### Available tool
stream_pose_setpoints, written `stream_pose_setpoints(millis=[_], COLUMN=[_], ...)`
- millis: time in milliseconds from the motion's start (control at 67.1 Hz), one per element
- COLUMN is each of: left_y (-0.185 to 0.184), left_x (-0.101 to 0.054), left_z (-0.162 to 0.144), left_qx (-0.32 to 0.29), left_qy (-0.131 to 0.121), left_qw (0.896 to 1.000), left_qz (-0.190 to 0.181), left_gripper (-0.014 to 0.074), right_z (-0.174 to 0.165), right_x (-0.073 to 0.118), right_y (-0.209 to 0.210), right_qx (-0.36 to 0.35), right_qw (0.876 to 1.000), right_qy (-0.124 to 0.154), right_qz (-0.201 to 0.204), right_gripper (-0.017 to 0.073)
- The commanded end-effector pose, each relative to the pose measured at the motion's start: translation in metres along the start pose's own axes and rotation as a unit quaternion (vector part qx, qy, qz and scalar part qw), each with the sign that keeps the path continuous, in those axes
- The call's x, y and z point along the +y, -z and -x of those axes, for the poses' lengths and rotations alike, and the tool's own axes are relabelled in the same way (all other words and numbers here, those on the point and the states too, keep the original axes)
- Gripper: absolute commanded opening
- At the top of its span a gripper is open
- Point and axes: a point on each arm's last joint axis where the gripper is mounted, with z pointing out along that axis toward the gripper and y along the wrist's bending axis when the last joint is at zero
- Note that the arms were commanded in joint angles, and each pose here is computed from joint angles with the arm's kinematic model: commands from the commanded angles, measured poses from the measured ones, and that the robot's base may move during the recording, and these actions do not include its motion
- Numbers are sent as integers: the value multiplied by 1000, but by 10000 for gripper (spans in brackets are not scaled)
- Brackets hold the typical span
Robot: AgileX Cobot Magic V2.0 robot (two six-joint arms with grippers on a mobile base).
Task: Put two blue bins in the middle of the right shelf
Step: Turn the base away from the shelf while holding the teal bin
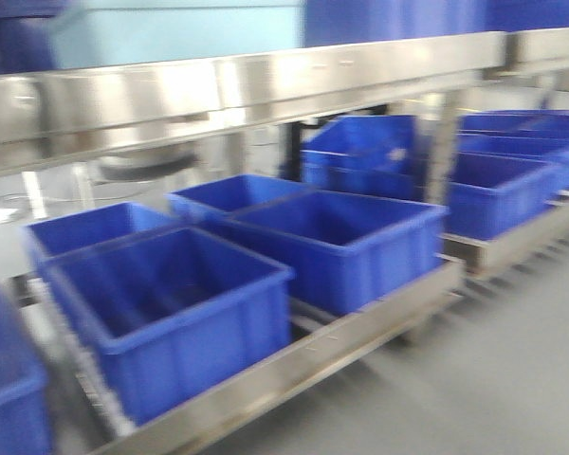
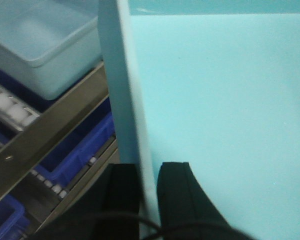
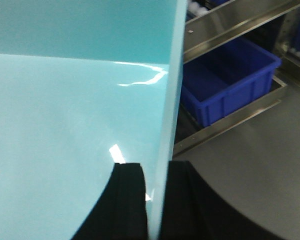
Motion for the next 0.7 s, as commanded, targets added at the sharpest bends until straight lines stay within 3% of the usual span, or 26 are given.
stream_pose_setpoints(millis=[0, 685], left_y=[12, 12], left_x=[-7, -7], left_z=[4, 4], left_qx=[-25, -25], left_qy=[-2, -2], left_qw=[999, 999], left_qz=[-24, -24], left_gripper=[-111, -111], right_z=[7, 7], right_x=[0, 0], right_y=[9, 9], right_qx=[-38, -38], right_qw=[999, 999], right_qy=[9, 9], right_qz=[2, 2], right_gripper=[-153, -153])
